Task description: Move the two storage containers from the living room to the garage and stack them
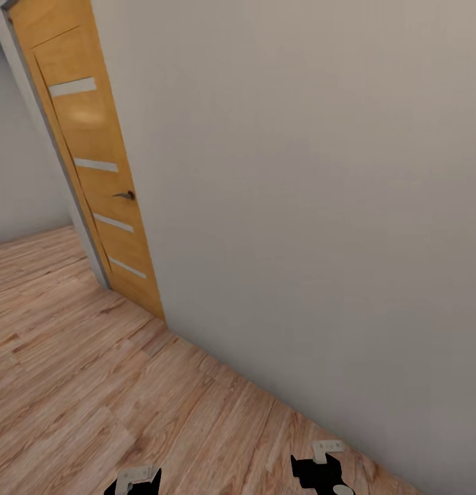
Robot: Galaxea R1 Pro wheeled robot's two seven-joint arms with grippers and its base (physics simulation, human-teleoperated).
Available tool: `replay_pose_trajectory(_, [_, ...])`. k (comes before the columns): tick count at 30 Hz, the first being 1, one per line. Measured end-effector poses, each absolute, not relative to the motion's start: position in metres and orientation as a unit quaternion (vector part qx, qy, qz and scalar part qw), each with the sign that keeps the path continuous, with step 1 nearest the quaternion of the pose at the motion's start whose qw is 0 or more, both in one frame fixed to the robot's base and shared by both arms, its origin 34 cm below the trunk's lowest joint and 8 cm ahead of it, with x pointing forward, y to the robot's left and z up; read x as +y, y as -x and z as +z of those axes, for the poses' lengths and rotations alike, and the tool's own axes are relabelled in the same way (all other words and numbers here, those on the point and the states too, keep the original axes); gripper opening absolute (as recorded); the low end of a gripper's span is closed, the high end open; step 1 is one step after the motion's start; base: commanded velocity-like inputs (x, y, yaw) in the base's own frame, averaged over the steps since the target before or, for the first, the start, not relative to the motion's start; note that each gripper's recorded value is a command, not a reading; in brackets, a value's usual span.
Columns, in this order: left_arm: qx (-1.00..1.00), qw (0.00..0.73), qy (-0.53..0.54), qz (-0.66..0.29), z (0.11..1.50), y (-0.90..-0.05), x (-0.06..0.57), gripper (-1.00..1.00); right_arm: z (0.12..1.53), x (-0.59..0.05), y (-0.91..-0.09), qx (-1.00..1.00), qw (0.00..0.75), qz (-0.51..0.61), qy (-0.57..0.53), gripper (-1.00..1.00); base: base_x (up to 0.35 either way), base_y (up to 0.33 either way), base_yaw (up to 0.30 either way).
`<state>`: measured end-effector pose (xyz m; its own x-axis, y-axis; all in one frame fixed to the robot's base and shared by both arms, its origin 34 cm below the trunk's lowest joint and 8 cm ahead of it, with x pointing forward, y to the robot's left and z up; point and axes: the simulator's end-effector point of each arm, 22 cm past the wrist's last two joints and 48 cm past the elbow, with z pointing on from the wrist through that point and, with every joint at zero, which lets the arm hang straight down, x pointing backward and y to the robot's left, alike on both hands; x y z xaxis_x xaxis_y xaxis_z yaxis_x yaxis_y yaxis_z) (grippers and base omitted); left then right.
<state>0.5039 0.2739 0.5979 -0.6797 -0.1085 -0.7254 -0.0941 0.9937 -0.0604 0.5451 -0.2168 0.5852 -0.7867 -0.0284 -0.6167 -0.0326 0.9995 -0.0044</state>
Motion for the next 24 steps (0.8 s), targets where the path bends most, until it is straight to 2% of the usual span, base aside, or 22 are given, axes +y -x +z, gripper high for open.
replay_pose_trajectory(11, [0.916,0.397,0.055,-0.009,0.5982,-0.5038,0.2739,1.00,0.5854,-0.2167,-0.5448,0.945,0.326,0.003,0.016,1.00,0.286,0.000,0.027])
replay_pose_trajectory(15, [0.916,0.397,0.055,-0.009,0.5981,-0.5038,0.2740,1.00,0.5852,-0.2168,-0.5447,0.945,0.326,0.003,0.016,1.00,0.237,0.000,0.227])
replay_pose_trajectory(24, [0.916,0.396,0.055,-0.009,0.5979,-0.5039,0.2740,1.00,0.5851,-0.2168,-0.5451,0.945,0.326,0.003,0.016,1.00,0.036,0.000,0.280])
